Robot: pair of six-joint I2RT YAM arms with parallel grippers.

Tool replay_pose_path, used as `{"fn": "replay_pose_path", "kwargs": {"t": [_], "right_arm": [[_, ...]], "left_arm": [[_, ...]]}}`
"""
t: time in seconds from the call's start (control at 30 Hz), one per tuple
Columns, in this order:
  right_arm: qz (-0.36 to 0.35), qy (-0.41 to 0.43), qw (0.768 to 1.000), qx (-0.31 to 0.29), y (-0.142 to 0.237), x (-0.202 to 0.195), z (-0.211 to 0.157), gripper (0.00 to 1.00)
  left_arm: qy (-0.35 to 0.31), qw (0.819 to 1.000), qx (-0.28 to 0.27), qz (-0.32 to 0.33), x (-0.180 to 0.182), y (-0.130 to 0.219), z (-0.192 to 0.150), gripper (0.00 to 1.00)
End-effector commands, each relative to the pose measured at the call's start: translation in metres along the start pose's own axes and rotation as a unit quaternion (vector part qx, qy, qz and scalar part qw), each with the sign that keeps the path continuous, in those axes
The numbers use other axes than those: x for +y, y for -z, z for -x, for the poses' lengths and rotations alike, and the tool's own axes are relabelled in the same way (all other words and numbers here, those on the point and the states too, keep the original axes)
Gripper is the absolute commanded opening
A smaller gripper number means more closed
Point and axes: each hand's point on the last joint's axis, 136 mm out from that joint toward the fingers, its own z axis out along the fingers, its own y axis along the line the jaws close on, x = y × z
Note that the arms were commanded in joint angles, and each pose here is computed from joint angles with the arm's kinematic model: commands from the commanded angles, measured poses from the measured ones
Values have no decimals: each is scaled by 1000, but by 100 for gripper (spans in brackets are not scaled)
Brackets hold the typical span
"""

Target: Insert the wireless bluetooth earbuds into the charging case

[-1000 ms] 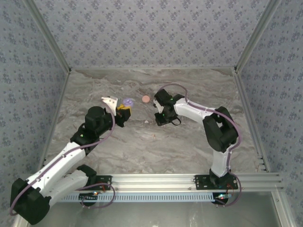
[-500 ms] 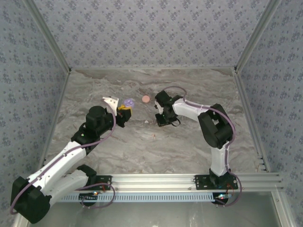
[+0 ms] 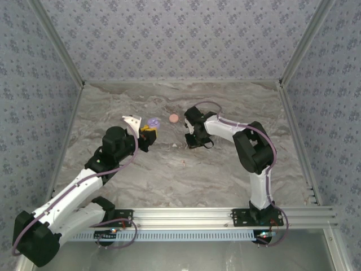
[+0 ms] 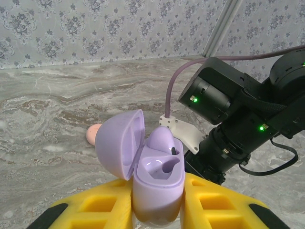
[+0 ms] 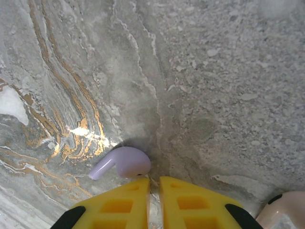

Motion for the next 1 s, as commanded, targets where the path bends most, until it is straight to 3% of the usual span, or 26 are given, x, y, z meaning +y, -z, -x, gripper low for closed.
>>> {"fn": "replay_pose_path", "kwargs": {"t": [0.0,0.4,0.67,0.8,0.9,0.97], "right_arm": [[-21,2,1000,4,-7,-8,6,17],[-43,22,999,3,-6,-13,16,19],[-34,15,999,-22,25,-6,20,22],[24,-1,999,-39,37,14,24,30],[37,-19,998,-37,37,19,27,41],[39,-31,998,-33,34,20,29,43]], "left_arm": [[-9,999,-36,-16,-10,4,28,26],[-8,999,-36,-15,-9,3,27,26],[-9,999,-38,-15,-10,4,29,26],[-9,999,-42,-17,-10,5,29,26],[-8,999,-43,-17,-10,5,29,26],[-8,999,-43,-17,-10,5,29,26]]}}
